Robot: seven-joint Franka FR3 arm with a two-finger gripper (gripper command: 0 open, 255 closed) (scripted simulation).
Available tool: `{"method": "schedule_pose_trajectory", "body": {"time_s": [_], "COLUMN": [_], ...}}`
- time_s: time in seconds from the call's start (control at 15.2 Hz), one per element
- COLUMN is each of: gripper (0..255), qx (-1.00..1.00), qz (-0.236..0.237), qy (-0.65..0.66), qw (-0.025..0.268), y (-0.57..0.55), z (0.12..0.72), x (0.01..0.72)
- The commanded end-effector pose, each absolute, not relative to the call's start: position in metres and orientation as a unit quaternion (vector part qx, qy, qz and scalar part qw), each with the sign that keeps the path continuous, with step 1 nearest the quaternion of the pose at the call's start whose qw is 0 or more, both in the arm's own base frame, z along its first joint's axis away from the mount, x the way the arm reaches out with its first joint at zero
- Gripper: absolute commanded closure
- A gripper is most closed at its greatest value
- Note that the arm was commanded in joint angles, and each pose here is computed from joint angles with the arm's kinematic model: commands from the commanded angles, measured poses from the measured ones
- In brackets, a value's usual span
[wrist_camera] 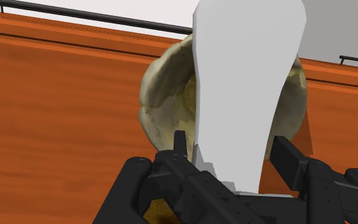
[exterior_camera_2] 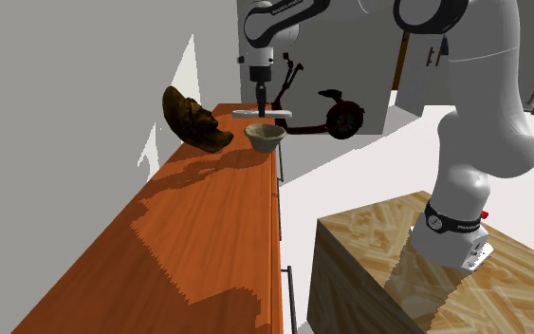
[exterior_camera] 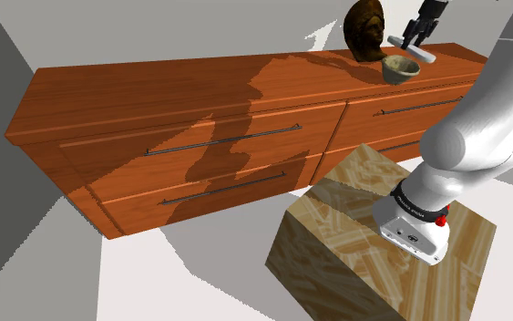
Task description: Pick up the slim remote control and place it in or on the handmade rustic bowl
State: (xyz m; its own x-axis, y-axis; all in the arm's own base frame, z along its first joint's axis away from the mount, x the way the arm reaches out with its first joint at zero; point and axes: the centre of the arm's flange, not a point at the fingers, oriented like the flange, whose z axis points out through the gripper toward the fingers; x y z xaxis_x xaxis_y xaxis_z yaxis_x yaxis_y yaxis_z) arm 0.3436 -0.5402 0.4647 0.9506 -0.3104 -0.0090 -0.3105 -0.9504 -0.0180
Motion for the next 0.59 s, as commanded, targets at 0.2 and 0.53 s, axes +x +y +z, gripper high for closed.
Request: {"method": "schedule_pose_trajectory", "body": {"time_s": [0.2,0.53], "gripper": [255,255], "qx": [-0.988,-0.988], "qz": [0.003,0.003], "qy": [0.157,0.157], "qw": [0.009,0.009], "y": [-0.540,-0.540], "z": [0.439,0.434], "x": [0.344,0.344]}}
